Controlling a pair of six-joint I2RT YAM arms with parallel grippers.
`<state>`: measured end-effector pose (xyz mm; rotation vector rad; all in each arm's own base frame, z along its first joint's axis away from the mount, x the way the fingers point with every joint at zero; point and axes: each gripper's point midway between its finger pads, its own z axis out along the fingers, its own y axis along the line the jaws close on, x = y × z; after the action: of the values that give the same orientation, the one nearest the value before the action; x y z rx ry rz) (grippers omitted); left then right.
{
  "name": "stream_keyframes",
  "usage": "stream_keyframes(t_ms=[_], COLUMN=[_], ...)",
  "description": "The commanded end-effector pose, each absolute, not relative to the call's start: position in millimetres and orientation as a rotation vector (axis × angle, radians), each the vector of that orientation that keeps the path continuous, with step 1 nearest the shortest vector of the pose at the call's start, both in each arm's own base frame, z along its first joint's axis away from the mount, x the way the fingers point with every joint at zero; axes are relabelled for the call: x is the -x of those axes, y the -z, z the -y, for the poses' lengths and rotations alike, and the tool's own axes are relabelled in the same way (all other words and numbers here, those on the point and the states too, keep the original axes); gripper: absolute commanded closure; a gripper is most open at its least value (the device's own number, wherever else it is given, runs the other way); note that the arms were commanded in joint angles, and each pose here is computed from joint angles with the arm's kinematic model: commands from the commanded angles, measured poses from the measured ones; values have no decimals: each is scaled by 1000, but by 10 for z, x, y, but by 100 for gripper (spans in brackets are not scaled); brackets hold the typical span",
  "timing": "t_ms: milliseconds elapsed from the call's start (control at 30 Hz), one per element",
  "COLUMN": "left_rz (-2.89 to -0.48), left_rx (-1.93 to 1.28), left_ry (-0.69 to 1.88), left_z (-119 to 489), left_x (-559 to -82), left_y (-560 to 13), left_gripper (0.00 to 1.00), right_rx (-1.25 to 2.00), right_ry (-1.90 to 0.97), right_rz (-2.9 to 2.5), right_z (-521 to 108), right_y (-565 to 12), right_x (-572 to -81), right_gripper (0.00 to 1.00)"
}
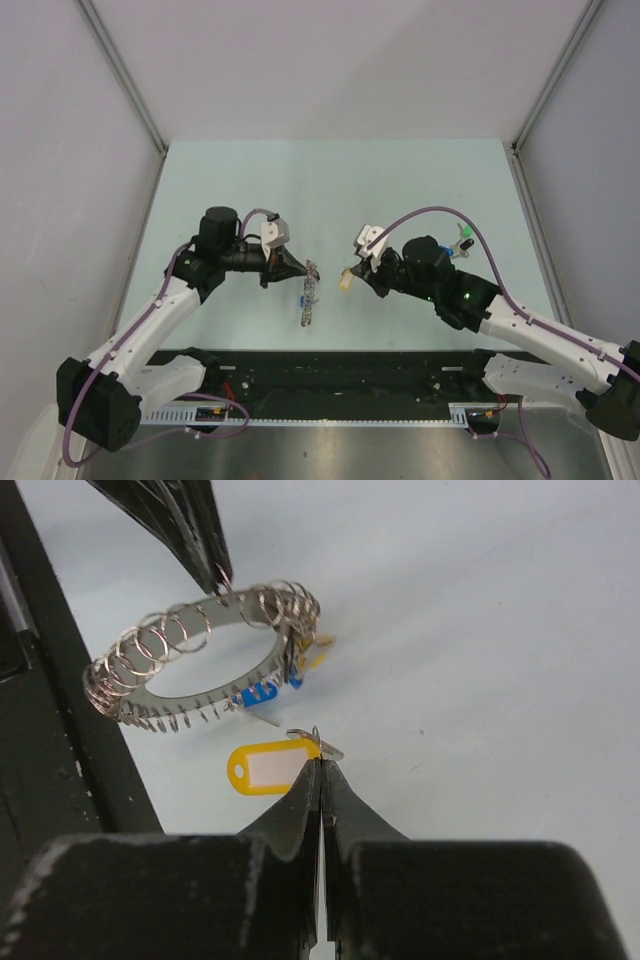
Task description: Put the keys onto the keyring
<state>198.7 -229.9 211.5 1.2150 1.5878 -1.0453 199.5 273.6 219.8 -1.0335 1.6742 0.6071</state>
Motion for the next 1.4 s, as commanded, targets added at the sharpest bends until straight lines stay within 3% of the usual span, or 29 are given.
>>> stream_keyframes(t_ms=[0,433,1367], left_rz=[-1430,-1400,-1382], left_rx=[-1344,-1409,-1418], left_ry=[1096,1124,1124], left_z=[2421,2510,2533], left_x=[-1824,-1720,-1697], left_y=[-2312,-2246,-2257], left_gripper=[100,100,100], right_rx=[1163,1362,1390], right_ry=[-574,-573,-558], right_rz=[-1586,-1483,-1482], right_z=[-2872,-3227,-3383], right_y=[-2398,-2441,-2378], right_x=[-1909,-1740,-1784], right_gripper=[100,100,100])
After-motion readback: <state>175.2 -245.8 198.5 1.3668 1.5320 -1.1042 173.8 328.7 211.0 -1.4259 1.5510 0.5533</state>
